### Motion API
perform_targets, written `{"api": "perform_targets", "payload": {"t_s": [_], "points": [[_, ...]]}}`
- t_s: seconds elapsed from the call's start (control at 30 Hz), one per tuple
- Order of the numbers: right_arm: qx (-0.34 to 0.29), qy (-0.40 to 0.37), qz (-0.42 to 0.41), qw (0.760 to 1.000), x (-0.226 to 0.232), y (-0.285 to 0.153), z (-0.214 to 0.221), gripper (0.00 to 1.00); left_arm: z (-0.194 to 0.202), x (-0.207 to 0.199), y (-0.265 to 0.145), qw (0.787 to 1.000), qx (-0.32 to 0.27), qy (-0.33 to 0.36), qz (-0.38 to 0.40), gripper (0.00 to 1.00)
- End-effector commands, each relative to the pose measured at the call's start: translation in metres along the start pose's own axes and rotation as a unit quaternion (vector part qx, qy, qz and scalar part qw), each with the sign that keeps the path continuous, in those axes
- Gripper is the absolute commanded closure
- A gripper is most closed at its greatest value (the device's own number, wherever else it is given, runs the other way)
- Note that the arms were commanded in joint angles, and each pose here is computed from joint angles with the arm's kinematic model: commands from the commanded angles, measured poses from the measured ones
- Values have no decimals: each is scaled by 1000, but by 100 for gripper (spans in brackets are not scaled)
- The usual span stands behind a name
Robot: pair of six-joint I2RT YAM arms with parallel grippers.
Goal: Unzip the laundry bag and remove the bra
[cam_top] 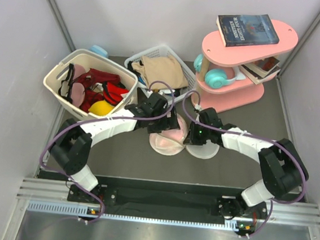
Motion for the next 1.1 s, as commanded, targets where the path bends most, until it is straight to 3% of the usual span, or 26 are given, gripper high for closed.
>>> {"api": "perform_targets", "payload": {"t_s": [0.0, 0.07, 0.3, 0.67, 0.97, 1.07], "points": [[-20, -5, -8, 1000, 6, -9, -16, 95, 4, 7, 8, 1000, 0, -7, -17, 1], [-32, -12, 7, 999, 3, -16, -20, 100, 2, 7, 9, 1000, -1, -7, -19, 1], [-80, -25, 8, 996, 11, -45, -33, 100, -10, 1, 13, 999, -1, 17, -34, 3], [-70, -27, 5, 997, 12, -41, -32, 100, -8, -18, 34, 999, 16, 38, -3, 6], [-67, -29, 8, 997, 10, -38, -31, 100, 7, -27, 49, 997, 43, 55, 11, 19], [-64, -29, 8, 997, 9, -36, -30, 100, 4, -33, 44, 998, 26, 64, 6, 21]]}}
Point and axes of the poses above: each gripper's point midway between its finger pads, its own y axis out along the fingers, its own x axis along the line the jaws close on, z = x × y, the point moved 2 cm from there along -y, back along the fingers, and after that the axes turned 7 degrees about y, right-handed, at the moved point
